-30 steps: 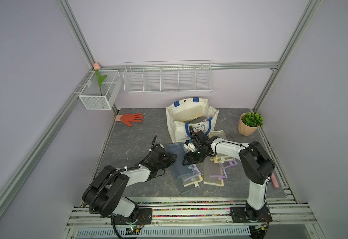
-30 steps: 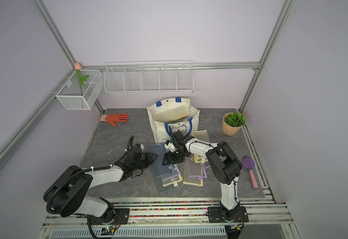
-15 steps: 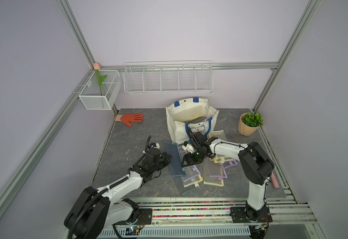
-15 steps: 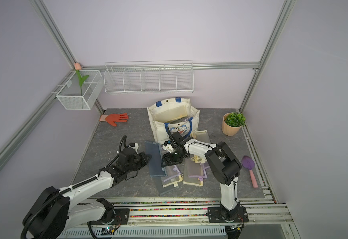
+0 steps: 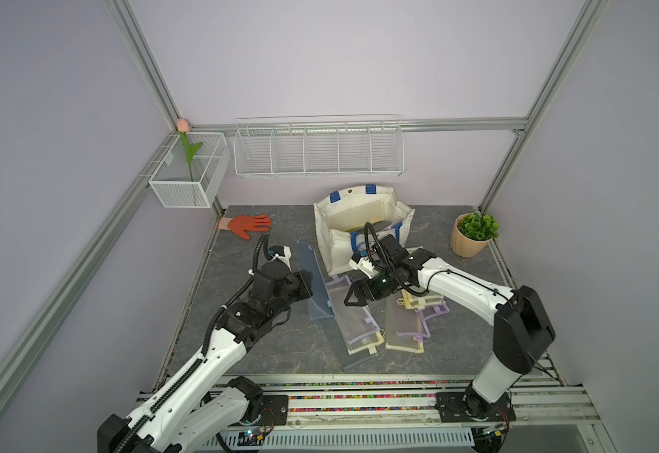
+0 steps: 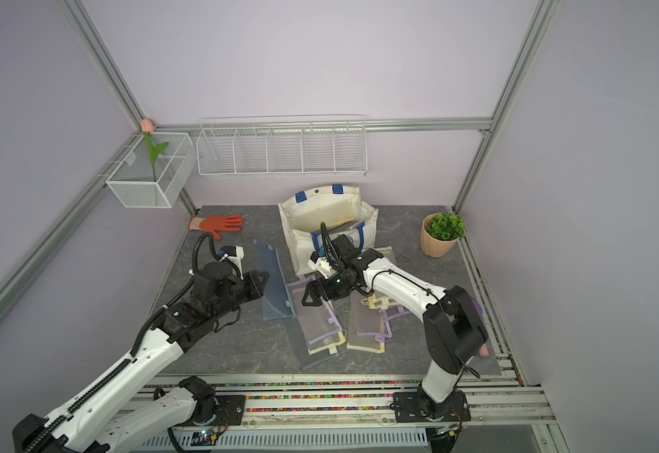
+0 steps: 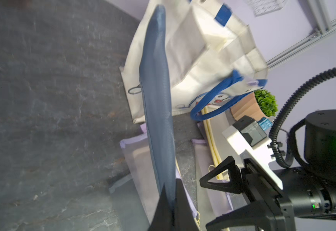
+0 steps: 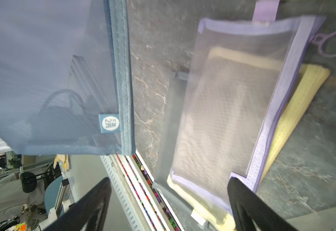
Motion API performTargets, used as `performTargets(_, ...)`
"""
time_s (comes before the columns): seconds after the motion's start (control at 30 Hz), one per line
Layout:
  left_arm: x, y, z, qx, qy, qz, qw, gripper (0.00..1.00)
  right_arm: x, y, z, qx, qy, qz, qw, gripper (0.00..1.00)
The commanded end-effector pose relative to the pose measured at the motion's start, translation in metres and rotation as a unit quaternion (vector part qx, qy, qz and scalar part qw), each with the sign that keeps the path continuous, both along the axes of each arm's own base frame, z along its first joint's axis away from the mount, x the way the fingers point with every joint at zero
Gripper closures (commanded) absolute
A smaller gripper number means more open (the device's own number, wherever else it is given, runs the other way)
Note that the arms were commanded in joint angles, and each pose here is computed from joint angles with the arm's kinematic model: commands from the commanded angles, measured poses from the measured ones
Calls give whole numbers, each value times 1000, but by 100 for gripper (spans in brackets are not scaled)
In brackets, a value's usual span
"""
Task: Put the pencil pouch into the canvas bag
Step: Pick up the pencil pouch, then place the pencil pouch in the canvas bag.
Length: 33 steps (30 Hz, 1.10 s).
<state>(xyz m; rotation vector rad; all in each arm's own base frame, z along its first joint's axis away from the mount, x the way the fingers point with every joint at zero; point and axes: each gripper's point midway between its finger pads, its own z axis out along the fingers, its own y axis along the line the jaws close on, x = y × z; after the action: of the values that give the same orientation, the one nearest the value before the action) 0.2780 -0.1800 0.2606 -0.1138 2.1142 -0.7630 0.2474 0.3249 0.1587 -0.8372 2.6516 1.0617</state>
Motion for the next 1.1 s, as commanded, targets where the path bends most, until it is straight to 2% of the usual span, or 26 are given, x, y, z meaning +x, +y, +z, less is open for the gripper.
performTargets(0.0,-1,12,35,73,-40,-12,996,100,-12,-14,22,-13,-9,-2,1000,2)
performTargets(0.07,2,10,61,91,-65,-25,993,100,-11,-17,32,-14,-18,-9,1000,0)
performTargets(0.3,26,-8,134,159,-129,-71,976,100,3,-32,61,-8,-48,-39,998,4)
performTargets(0.47,52,-21,174,213,-184,-88,956,100,23,-55,64,1,-40,-88,995,6)
performTargets(0.67,94,-64,212,252,-249,-127,926,100,38,-88,70,3,-38,-143,989,6)
performTargets(0.77,114,-92,217,289,-277,-149,904,100,38,-100,70,10,-35,-167,985,7)
performTargets(0.83,129,-110,212,332,-294,-160,882,100,36,-106,71,12,-35,-178,983,7)
performTargets(1.0,163,-149,179,445,-319,-179,818,100,30,-120,74,4,-37,-188,981,7)
performTargets(1.07,181,-153,165,476,-315,-163,805,100,29,-126,75,4,-42,-195,980,7)
